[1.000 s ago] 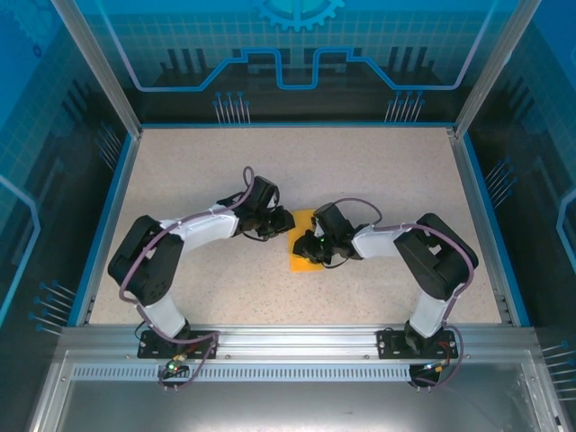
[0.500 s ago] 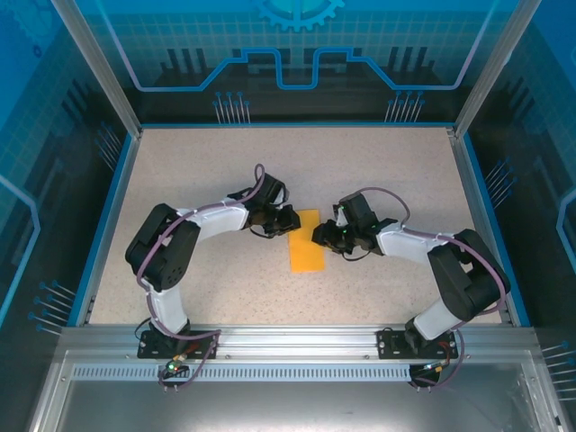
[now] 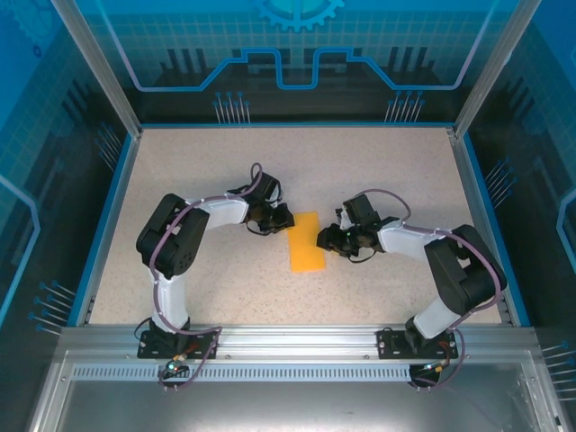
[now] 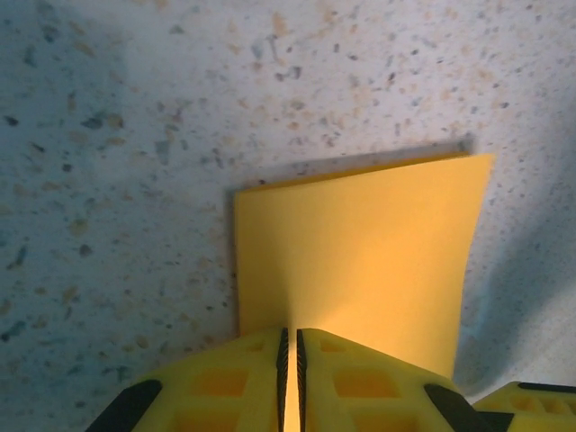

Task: Fold a paper plane with a square sheet of paper (pick it up from the middle)
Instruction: Third fold the triangle at the center of the table.

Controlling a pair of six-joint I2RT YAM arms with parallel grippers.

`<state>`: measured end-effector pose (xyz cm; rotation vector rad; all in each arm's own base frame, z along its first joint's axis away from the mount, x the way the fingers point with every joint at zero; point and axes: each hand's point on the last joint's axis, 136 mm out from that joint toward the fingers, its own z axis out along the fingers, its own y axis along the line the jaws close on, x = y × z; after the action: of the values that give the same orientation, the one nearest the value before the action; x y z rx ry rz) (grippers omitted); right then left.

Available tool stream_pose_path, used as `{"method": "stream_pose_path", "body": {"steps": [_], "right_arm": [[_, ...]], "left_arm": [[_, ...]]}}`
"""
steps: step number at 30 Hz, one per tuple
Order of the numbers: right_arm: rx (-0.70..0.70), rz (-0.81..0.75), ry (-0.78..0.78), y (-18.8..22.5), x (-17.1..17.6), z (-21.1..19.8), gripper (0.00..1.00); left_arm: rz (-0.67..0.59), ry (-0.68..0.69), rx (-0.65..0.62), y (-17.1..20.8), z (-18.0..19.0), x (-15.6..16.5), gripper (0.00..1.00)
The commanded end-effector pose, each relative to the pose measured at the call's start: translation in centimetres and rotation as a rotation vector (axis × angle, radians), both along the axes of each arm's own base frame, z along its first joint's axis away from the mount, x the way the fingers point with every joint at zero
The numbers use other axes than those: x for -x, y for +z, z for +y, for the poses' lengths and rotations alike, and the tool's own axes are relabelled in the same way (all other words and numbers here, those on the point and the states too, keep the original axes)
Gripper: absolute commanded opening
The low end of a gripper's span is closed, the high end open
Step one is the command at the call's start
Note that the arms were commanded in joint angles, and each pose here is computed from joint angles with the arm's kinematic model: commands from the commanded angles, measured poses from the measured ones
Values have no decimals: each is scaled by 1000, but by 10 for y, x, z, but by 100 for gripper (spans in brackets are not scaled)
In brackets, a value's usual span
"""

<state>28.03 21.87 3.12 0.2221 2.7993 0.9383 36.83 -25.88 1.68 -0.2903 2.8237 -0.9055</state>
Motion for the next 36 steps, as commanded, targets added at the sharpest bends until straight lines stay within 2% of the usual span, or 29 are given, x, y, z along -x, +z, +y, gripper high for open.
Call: {"method": "stream_pose_path", "body": {"steps": [1,13,23,36], "right_arm": [[8,8,7,-1,-6,-4,42],[-104,24,42,0,-10,15,41],[-146,21,20,1,-22,14,36],[-222,32,87,-4,-31,29,30]], "left_arm": [[10,-26,2,-3,1,-2,14],[28,-38,-6,-10,3,3,13],[-10,-86,18,1,-2,3,15],[-15,-129,35,0,-3,12,17]]}}
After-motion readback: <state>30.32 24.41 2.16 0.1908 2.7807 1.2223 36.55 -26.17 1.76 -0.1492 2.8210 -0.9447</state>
